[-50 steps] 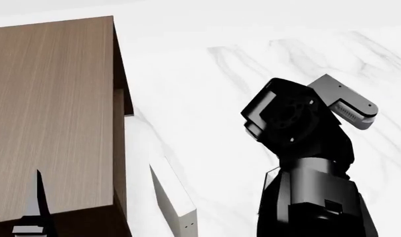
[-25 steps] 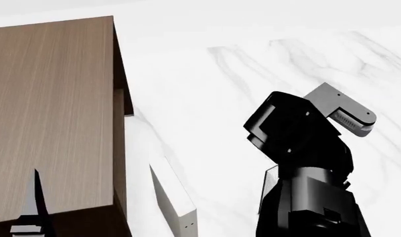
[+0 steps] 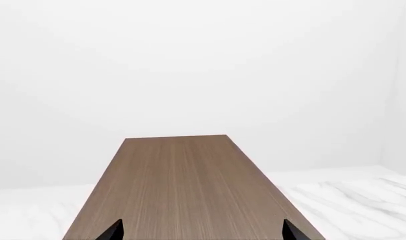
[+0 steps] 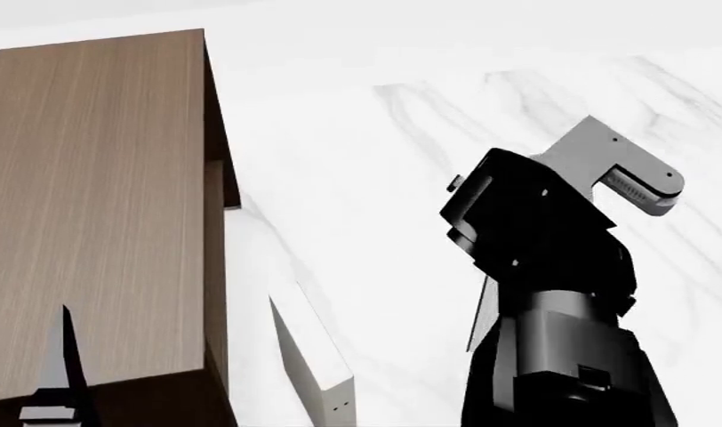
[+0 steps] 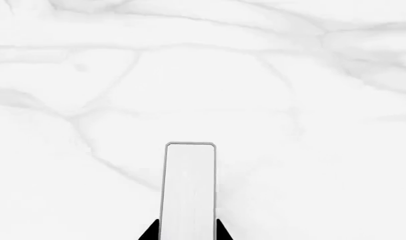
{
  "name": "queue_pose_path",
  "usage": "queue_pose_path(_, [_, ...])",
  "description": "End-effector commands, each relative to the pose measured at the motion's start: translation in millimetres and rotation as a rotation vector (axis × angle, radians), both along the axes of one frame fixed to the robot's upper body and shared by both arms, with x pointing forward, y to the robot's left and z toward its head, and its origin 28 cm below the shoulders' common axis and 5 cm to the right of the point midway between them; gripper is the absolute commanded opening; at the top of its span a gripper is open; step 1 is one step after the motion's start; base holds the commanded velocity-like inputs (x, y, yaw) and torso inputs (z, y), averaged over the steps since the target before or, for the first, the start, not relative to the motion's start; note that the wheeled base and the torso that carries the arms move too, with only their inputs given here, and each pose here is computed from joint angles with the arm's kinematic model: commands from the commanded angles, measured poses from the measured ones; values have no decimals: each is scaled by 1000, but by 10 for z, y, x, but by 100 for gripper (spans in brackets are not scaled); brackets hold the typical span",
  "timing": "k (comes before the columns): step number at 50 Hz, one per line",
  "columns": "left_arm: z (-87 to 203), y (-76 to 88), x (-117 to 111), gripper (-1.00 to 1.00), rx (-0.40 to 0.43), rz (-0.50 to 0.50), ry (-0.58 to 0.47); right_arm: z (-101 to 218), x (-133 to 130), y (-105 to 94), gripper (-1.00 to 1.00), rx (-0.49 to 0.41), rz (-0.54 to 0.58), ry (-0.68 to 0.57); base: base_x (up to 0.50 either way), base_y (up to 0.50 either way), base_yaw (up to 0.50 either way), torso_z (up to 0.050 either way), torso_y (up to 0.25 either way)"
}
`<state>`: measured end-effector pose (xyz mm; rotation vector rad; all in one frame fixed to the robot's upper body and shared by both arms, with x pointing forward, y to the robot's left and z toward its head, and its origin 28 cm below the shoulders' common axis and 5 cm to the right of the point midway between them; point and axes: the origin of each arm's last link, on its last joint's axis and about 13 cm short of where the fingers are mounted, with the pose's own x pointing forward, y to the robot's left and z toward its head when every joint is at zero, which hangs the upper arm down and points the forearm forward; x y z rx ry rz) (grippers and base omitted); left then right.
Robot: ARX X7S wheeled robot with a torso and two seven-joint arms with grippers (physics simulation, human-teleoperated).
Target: Pick up the book in the middle and place it on the cabinet shelf.
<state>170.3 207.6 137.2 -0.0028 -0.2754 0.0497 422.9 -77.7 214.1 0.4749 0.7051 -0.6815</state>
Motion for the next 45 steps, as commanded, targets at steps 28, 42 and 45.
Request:
queue_pose_path(28, [18,17,17,100,-14,-4,-20,923,47,307,-100,38,95,-1063,0,0,0,0,0])
queue_pose_path(42, [13,8,16,100,-14,-7,-18,1188,-159,338,-100,408,261,-1230,0,0,0,0,1])
queue_pose_path(45, [21,9,8,100,-12,-7,-20,1172,-176,363,-100,534,366,-1167,0,0,0,0,0])
